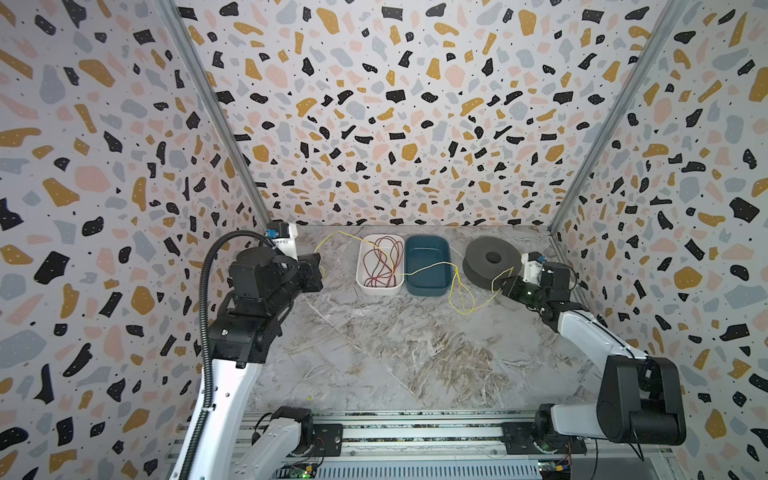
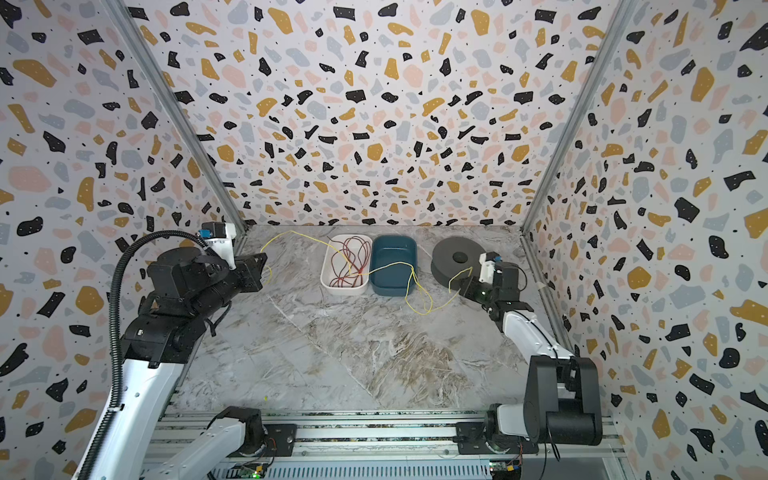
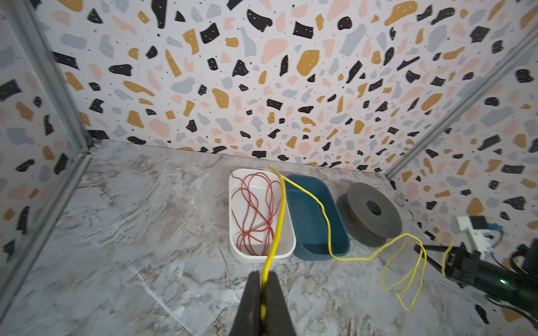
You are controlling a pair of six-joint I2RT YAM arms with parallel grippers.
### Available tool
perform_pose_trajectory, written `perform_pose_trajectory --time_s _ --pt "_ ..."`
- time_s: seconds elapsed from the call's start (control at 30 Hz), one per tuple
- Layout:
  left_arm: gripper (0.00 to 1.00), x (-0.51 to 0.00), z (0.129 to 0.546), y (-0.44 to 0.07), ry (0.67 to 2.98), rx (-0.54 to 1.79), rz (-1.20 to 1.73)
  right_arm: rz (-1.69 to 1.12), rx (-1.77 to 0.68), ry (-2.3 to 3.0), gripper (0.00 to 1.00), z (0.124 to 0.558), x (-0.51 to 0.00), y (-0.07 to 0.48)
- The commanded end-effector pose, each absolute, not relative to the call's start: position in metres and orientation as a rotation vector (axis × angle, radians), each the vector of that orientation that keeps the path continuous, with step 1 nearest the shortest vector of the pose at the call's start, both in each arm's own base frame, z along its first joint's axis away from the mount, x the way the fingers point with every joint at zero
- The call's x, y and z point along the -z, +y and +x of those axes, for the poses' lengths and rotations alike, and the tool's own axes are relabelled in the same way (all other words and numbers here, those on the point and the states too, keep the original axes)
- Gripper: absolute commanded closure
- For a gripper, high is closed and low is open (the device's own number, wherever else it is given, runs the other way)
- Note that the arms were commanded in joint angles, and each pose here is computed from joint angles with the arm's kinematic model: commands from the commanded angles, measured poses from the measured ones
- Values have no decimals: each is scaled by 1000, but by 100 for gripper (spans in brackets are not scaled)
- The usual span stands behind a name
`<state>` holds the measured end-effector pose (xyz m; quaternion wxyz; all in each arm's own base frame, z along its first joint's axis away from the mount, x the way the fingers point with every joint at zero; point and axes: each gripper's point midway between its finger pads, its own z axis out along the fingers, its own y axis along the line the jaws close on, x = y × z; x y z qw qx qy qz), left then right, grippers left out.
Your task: Wrap the cables
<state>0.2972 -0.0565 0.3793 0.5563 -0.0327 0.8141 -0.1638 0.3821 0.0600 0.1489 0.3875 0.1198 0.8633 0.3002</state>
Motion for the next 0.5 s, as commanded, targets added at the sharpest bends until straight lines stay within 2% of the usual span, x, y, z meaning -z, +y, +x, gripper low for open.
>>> perform_pose_trajectory --time_s 0.0,0.23,0.33,0.47 --pt "100 -406 302 -21 1853 193 -195 482 -776 2199 100 368 -151 38" --pt "100 -422 331 34 1834 29 -363 792 -691 2041 100 350 -154 -28" --pt "100 -420 348 55 1819 102 -460 890 -687 1977 100 346 -153 -44" --pt "100 -425 369 86 1687 348 -627 934 -648 1961 100 352 -161 -58"
